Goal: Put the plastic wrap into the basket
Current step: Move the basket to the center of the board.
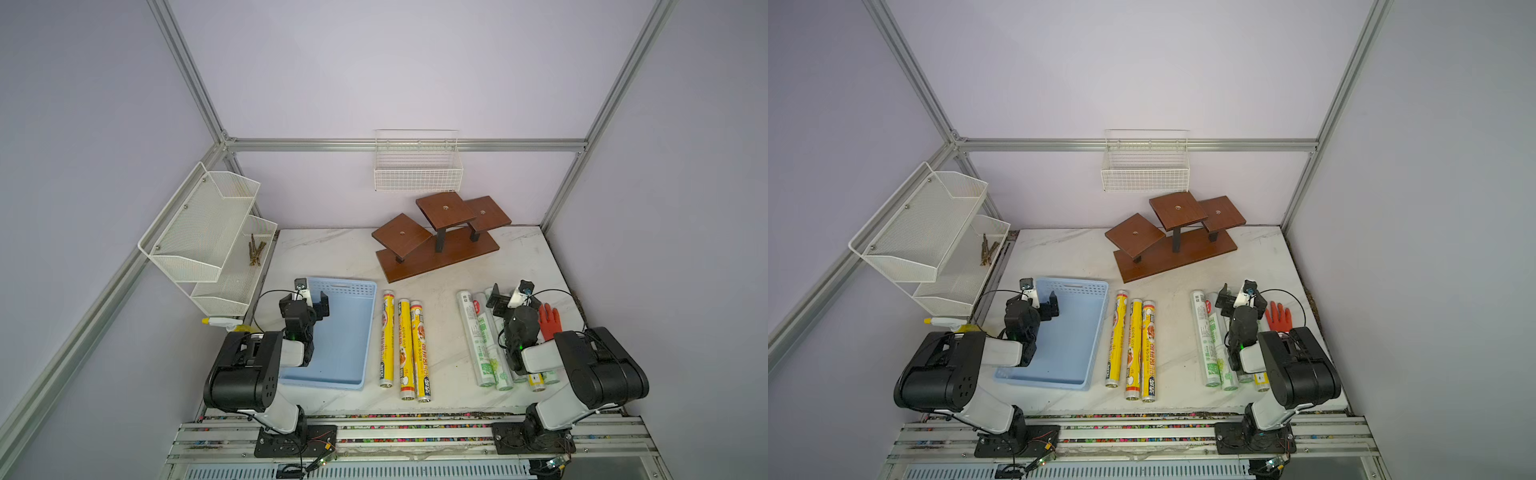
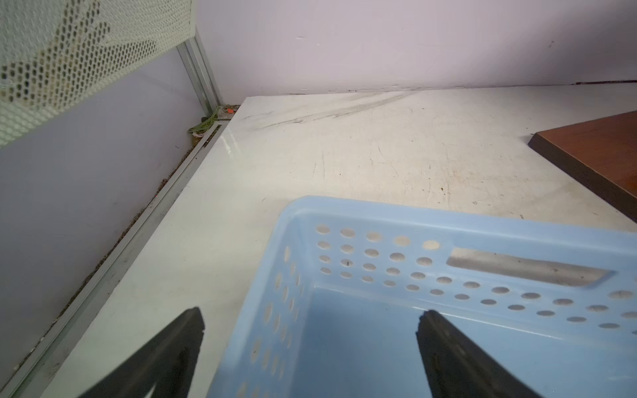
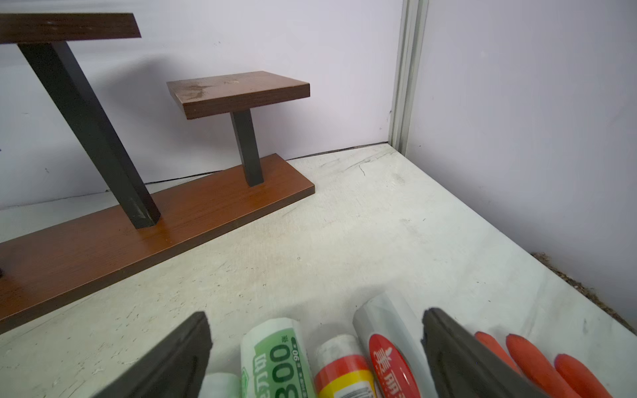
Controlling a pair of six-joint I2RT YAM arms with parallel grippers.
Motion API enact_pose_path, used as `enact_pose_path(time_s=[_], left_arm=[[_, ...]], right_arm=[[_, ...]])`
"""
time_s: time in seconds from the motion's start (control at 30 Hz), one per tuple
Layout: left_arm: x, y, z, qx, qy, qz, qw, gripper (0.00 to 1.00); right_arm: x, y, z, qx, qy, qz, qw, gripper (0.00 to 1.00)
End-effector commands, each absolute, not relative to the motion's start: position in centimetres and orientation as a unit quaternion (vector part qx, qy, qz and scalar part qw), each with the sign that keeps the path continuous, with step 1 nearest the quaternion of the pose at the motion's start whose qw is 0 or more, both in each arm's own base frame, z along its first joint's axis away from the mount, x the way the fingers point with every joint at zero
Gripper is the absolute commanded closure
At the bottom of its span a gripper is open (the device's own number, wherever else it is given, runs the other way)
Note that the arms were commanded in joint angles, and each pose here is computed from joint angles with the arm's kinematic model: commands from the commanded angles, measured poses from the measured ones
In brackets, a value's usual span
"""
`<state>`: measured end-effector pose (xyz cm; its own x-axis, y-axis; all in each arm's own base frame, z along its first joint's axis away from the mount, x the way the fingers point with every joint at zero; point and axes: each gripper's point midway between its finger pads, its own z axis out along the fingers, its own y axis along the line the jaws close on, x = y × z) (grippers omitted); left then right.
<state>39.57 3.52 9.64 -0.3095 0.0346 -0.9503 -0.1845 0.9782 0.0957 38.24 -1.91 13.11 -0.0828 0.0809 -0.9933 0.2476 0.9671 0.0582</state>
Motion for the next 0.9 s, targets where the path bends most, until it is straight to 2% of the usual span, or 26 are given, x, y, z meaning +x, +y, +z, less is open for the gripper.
enact_pose_path(time_s=[0.0,0.4,0.53,0.8,0.87], left_arm=[[40.3,3.2,11.2,-0.043,0.791,0.082,0.605,0.0],[40.2,3.1,11.2,-0.041,0.79,0.083,0.606,0.0],[39.4,2.5,11.7,-0.024,0.779,0.078,0.622,0.0],[36.9,3.1,15.4,-0.052,0.741,0.087,0.664,0.0],[36.4,3.8,15.6,-0.082,0.752,0.086,0.648,0.0]], right_arm=[[38.6,-1.6,13.5,0.105,0.73,-0.064,0.672,0.0],[38.5,-1.6,13.5,0.104,0.73,-0.064,0.673,0.0],[37.6,-0.1,14.2,0.059,0.719,-0.042,0.692,0.0],[35.0,0.3,15.9,0.046,0.683,-0.031,0.729,0.0],[34.5,0.0,17.0,0.055,0.673,-0.031,0.737,0.0]])
